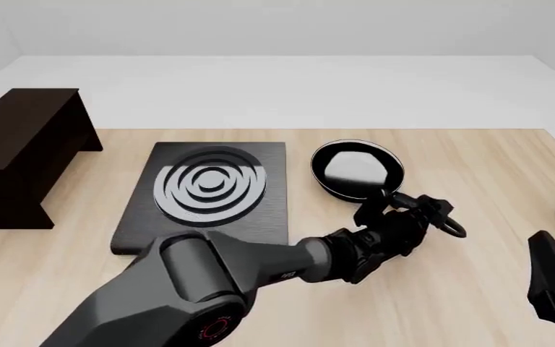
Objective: Put the frying pan on top of the cabinet.
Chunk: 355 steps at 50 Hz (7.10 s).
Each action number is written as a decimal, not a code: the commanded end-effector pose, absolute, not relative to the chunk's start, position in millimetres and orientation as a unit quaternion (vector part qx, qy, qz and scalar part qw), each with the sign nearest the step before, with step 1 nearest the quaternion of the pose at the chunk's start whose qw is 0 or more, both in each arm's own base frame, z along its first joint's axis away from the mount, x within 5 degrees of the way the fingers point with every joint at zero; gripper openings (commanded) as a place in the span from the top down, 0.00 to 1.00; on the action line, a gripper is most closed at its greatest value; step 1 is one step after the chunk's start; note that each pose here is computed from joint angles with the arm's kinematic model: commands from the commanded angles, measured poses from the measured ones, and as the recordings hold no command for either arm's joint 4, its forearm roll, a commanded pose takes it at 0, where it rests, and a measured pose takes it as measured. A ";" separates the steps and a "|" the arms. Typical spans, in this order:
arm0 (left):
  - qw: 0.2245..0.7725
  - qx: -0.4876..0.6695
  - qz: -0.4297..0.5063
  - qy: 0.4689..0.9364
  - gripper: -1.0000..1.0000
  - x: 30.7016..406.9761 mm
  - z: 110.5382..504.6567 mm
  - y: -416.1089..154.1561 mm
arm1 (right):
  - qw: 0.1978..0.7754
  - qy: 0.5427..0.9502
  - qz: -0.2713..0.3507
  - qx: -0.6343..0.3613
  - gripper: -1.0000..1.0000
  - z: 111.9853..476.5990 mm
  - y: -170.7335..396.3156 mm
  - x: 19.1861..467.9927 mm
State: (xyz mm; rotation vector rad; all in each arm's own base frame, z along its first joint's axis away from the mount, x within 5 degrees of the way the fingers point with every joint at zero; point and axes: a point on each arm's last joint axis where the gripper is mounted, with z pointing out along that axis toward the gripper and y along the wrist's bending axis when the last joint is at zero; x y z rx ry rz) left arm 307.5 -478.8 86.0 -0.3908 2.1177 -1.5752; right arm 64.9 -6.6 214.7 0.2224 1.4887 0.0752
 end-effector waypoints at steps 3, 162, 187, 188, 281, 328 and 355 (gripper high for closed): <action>0.226 -0.152 -0.562 0.781 0.00 311.0 65.6 -479.2 | 0.729 0.677 0.034 0.100 0.00 214.7 -6.6 65.5; 0.557 -0.095 -0.516 0.643 1.00 291.8 357.5 -199.9 | 0.727 0.681 0.022 0.086 0.00 210.8 -5.3 56.3; 0.610 -0.168 -0.474 0.612 1.00 269.2 355.3 -111.5 | 0.728 0.680 0.022 0.087 0.00 211.0 -5.4 56.2; 0.607 -0.180 -0.470 0.616 1.00 272.4 350.4 -107.0 | 0.728 0.680 0.022 0.086 0.00 211.0 -5.4 56.2; 0.592 -0.386 -0.400 0.584 1.00 305.2 257.6 -3.2 | 0.727 0.682 0.019 0.075 0.00 210.9 -4.7 56.3; 0.571 -0.428 -0.412 0.567 1.00 324.0 221.6 7.1 | 0.726 0.683 0.020 0.077 0.00 210.6 -4.8 56.3; 0.568 -0.445 -0.412 0.556 1.00 328.2 209.8 16.0 | 0.725 0.685 0.018 0.072 0.00 210.4 -4.6 56.4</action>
